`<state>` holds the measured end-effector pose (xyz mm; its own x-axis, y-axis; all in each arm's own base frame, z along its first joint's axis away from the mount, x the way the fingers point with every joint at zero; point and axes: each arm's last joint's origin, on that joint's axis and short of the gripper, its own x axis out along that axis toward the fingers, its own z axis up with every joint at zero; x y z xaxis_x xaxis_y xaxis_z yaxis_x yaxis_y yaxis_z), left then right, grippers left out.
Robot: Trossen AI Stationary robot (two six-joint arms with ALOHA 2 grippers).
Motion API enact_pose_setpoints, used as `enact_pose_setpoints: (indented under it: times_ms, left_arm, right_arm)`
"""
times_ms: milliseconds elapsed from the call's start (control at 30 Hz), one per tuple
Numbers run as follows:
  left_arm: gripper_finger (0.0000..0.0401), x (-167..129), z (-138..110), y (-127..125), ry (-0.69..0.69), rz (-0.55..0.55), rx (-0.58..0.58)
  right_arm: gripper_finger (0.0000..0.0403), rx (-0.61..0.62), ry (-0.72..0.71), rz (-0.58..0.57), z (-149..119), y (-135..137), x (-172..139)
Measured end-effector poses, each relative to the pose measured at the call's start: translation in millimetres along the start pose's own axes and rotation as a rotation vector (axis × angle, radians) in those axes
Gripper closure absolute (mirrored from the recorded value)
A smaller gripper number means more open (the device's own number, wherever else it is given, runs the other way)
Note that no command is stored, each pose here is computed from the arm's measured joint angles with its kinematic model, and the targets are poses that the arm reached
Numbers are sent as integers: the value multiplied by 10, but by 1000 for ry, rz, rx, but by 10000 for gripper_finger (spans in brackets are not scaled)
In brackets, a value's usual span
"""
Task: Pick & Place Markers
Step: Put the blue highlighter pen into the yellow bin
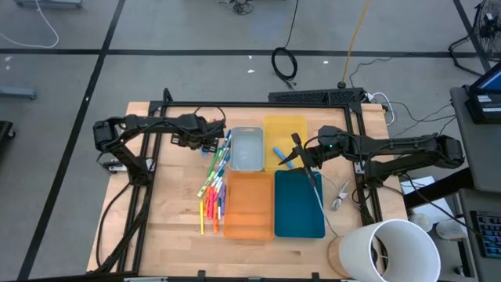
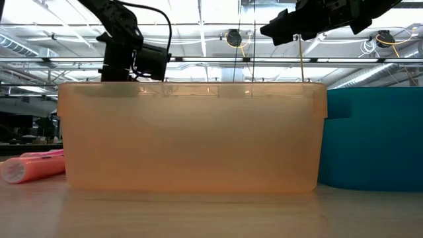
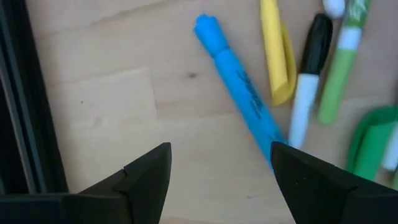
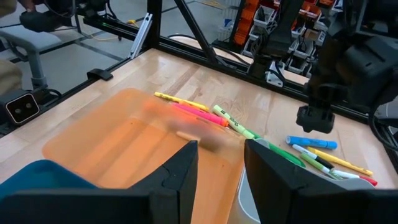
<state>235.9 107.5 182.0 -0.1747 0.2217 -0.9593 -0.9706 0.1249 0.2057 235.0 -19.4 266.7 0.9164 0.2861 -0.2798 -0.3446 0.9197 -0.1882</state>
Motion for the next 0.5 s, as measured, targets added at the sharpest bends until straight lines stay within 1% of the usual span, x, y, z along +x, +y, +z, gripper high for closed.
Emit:
enact_pose_setpoints:
  times_ms: [100, 233, 500]
  left_arm:
    - [128, 20, 9, 18, -3, 8, -40]
    - [128, 40, 3, 25, -9, 14, -65]
    - [128, 207, -9, -44, -69, -84, -84]
  right_arm:
    - [284, 0, 0, 0, 0, 0, 0]
    - [284, 0, 0, 0, 0, 0, 0]
    - [284, 0, 0, 0, 0, 1, 0]
